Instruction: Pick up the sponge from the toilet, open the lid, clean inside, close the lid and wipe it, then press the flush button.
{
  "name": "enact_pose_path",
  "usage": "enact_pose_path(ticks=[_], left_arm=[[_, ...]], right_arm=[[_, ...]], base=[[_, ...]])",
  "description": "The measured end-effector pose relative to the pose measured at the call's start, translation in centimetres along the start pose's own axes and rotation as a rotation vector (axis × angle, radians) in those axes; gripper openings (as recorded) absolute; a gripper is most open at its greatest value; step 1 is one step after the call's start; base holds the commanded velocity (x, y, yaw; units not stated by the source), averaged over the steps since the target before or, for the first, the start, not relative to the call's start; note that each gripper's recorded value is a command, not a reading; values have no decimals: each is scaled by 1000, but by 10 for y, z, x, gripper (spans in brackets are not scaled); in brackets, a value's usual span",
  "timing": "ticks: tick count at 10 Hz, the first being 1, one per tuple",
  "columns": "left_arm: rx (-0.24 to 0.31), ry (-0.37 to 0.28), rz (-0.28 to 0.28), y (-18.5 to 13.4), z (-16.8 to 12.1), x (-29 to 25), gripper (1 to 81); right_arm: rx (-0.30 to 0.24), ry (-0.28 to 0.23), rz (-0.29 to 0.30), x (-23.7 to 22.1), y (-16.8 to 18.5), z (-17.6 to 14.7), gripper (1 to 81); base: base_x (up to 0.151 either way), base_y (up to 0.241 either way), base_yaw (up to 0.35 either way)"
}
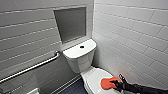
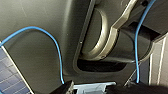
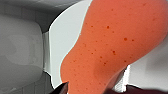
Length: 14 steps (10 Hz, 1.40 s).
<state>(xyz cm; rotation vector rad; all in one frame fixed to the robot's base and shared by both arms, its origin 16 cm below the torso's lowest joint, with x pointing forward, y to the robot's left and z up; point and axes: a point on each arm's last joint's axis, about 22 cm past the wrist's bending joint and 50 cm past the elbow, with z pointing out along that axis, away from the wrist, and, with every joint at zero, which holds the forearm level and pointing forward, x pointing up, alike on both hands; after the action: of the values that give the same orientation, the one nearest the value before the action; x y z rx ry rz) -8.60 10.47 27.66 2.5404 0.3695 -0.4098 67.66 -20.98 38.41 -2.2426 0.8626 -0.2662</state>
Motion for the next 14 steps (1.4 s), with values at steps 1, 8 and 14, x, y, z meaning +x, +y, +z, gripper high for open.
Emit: enact_pose_path(ticks=[1, 8, 14], left_arm=[[11, 9, 4, -5, 3, 7, 811], [31, -43, -28, -12, 0, -14, 811], [33, -42, -33, -14, 0, -14, 811]], right_arm=[[8, 13, 12, 7, -1, 1, 811], [-2, 19, 36, 27, 5, 18, 811], [-18, 26, 67, 21, 14, 31, 811]], base=[[0, 0, 0], [0, 0, 0], [0, 0, 0]])
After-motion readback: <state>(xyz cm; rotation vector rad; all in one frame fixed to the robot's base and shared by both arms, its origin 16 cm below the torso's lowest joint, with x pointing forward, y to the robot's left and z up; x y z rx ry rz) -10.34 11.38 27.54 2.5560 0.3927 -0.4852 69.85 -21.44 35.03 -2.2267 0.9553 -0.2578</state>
